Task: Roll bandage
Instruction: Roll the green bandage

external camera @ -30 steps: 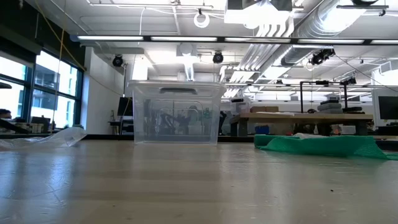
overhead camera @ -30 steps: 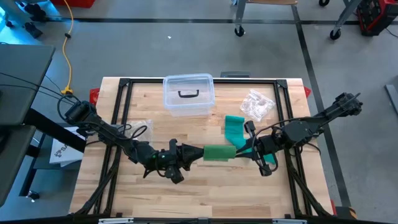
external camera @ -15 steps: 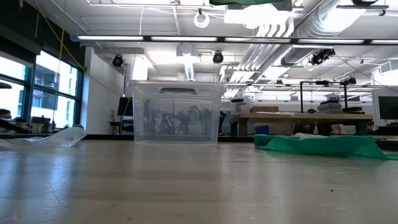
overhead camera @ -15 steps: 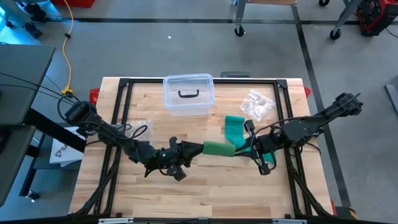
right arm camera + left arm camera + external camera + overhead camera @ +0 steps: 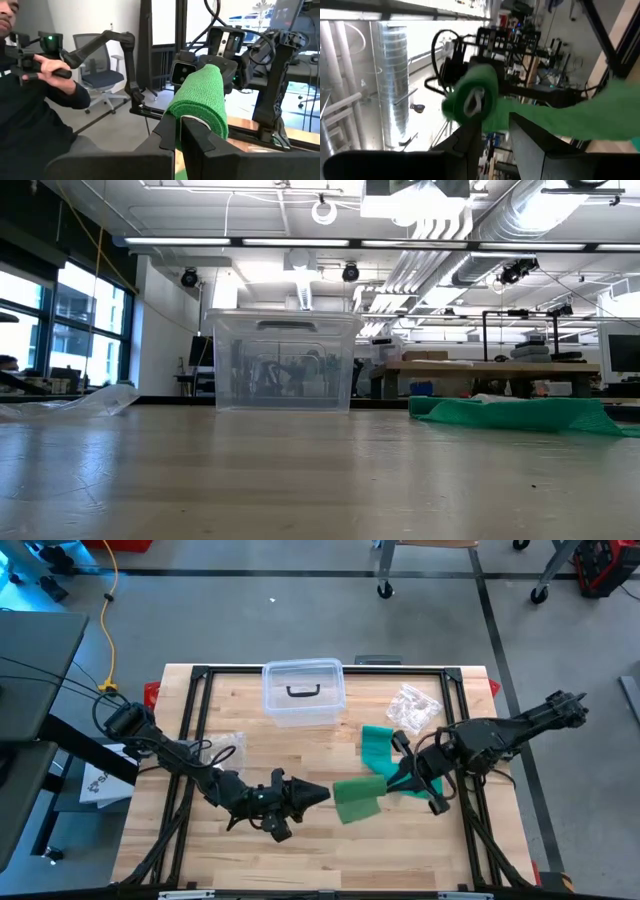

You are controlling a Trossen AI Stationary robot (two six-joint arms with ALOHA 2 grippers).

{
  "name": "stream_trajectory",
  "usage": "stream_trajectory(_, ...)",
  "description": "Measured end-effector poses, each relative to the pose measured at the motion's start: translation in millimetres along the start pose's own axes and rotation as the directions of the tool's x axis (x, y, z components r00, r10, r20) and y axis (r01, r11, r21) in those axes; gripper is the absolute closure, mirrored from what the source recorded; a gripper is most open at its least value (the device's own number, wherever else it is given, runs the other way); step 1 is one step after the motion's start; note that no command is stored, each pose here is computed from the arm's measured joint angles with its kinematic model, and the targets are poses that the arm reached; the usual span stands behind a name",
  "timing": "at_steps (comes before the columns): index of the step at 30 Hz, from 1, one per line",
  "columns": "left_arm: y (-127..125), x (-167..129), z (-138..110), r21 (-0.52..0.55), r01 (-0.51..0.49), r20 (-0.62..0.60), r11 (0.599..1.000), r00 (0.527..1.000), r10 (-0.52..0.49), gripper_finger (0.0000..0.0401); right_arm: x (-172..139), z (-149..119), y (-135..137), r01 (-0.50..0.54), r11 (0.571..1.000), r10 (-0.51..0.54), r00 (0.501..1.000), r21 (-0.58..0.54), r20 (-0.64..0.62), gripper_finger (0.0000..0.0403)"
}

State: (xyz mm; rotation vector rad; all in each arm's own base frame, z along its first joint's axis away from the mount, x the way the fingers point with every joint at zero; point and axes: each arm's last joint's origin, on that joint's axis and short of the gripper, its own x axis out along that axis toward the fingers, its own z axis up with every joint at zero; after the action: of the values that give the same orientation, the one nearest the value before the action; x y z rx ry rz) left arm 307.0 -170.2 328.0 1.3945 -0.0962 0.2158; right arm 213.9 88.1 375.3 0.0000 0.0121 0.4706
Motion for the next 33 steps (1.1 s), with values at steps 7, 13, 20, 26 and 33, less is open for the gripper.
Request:
stream_trajectory(7, 1.8, 4.8, -6.1, 0.004, -0.017, 0.020, 1.000, 1.000, 0.016, 0.0307, -0.4, -0.3, -5.6, -0.010, 1.000, 0.010, 1.000, 0.026, -0.002, 0.0403)
stream_trajectory(13, 2.5, 10.2, -13.4, 0.009, -0.022, 0.042, 1.000, 0.999, 0.022, 0.0307, -0.8, -0.7, -7.9, -0.003, 0.999, 0.004, 1.000, 0.045, -0.007, 0.0403)
stream_trajectory(20, 2.3, 10.9, -14.8, 0.011, -0.020, 0.030, 1.000, 0.999, 0.020, 0.0307, -0.8, -0.4, -7.4, -0.016, 0.999, 0.017, 1.000, 0.044, -0.004, 0.0403)
stream_trajectory(26, 0.4, 12.0, -17.5, 0.046, 0.001, 0.006, 0.999, 1.000, -0.001, 0.0307, -0.8, 4.0, -6.5, -0.052, 0.995, 0.048, 0.998, 0.089, 0.042, 0.0403)
stream_trajectory(33, 0.8, 12.1, -17.9, 0.045, -0.003, 0.000, 0.999, 1.000, 0.003, 0.0307, -0.8, 3.5, -6.6, -0.049, 0.990, 0.044, 0.998, 0.134, 0.036, 0.0403)
